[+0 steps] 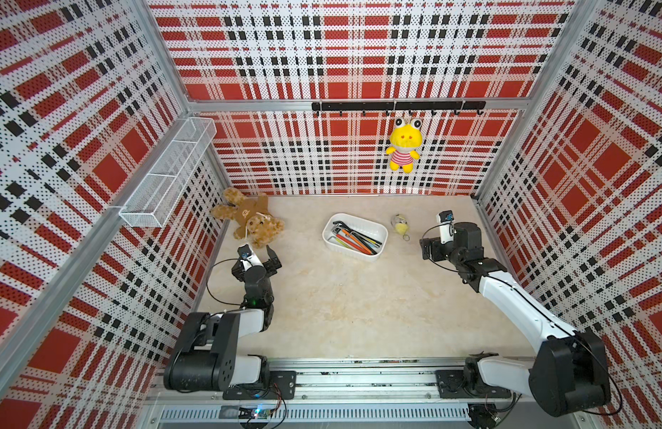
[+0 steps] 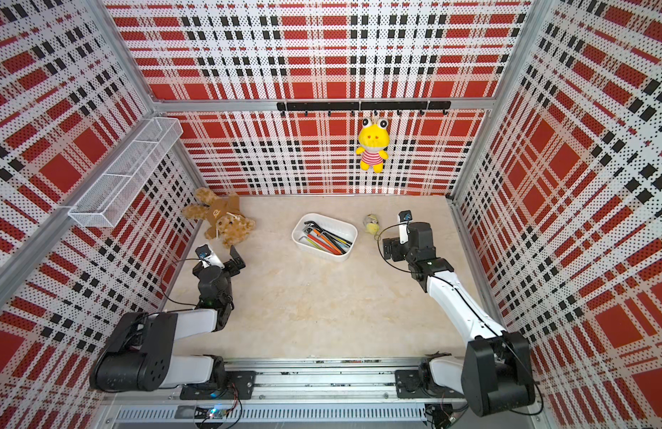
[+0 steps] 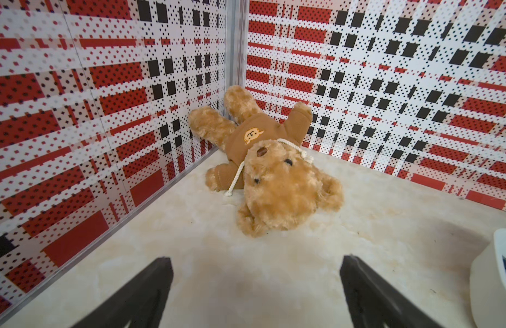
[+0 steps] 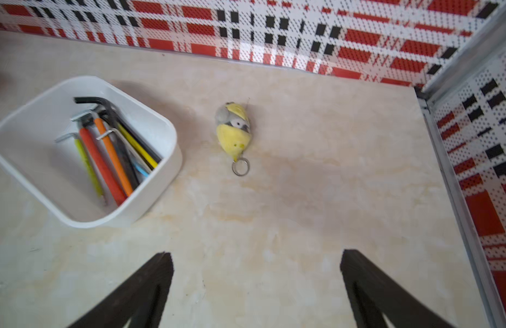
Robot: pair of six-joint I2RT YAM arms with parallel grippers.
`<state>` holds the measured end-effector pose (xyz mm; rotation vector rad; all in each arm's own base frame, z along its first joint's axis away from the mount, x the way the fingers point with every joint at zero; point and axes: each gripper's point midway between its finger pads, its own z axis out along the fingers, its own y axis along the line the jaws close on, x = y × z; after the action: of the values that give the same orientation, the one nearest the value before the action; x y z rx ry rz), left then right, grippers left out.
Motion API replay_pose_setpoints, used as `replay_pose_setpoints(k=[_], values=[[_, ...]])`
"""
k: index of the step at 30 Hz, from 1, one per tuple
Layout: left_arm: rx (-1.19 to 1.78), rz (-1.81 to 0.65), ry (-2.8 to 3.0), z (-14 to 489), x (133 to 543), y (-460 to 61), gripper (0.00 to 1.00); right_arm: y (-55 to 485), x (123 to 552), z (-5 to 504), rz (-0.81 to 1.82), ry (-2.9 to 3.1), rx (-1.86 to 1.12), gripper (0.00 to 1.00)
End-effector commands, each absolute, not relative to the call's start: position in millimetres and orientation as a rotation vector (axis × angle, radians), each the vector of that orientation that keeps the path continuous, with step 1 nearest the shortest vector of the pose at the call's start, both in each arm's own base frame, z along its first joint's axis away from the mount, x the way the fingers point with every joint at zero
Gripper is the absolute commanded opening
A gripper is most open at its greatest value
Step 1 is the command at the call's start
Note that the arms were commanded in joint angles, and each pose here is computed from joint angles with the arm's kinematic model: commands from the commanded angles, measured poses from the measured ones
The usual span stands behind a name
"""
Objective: Put the hex key on the desktop into the storage box
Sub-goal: Reset both arms
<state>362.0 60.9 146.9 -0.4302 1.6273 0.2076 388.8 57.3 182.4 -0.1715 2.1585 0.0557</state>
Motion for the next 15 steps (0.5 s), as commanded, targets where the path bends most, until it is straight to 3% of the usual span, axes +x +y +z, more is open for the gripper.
replay_pose_setpoints(k=[1,3,4,15], values=[[-0.395,0.195,1.536,165,365,60,0.99,46,387,147,0.033,2.240,-0.135,1.00],[-0.389,0.182,1.533,163,367,58,0.99,36,367,104,0.016,2.346,-0.122,1.00],[-0.377,0.179,1.532,162,367,57,0.99,13,418,174,-0.093,1.957,0.035,1.00],[-0.313,0.143,1.507,157,362,47,0.99,1,409,127,-0.143,1.807,0.021,1.00]])
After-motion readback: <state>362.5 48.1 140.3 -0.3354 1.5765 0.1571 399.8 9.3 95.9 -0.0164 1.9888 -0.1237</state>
